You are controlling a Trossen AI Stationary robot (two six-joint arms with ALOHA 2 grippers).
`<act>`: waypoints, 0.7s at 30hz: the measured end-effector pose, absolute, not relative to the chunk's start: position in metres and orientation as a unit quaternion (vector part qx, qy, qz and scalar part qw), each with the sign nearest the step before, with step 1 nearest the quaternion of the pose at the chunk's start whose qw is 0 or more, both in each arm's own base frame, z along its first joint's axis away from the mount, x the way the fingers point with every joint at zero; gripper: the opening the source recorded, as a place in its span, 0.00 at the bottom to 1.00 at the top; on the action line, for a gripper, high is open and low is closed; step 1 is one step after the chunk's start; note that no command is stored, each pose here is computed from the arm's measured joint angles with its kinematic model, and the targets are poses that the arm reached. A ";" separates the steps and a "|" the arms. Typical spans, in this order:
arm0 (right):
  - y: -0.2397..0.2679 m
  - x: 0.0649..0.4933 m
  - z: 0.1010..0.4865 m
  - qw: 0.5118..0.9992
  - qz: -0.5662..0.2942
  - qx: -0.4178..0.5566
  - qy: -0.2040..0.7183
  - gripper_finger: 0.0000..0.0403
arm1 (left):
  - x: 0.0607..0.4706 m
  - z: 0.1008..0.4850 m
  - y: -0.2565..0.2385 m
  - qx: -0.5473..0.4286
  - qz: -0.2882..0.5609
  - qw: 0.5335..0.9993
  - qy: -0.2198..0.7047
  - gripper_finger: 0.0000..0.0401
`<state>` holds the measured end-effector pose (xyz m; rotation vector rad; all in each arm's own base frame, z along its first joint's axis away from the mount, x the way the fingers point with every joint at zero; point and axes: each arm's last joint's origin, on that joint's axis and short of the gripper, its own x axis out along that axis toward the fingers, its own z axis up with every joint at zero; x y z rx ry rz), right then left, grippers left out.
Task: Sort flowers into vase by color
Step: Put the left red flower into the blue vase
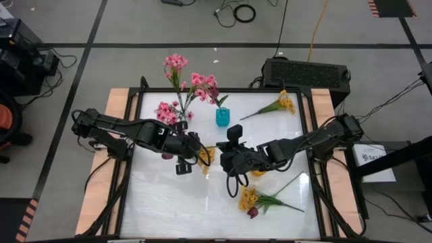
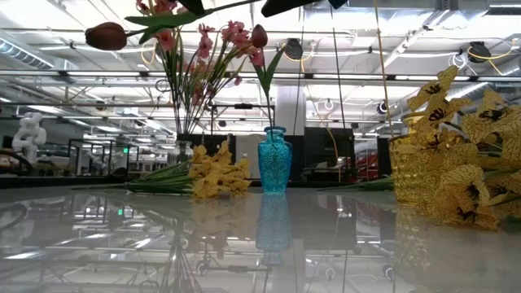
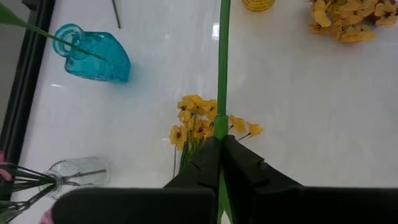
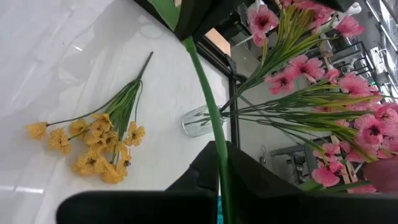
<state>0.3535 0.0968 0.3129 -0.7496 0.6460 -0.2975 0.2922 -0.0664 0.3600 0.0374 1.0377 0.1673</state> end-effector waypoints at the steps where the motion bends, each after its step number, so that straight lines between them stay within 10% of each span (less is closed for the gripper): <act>1: 0.097 0.353 0.313 0.869 -0.142 -0.359 0.310 0.01 | 0.292 0.360 -0.066 0.020 0.082 0.865 0.494 0.05; 13: 0.095 0.346 0.308 0.859 -0.117 -0.359 0.346 0.00 | 0.291 0.375 -0.072 0.055 0.064 0.878 0.470 0.51; 21: 0.093 0.317 0.326 0.887 -0.066 -0.275 0.365 0.00 | 0.276 0.431 -0.098 0.061 0.025 0.923 0.379 0.56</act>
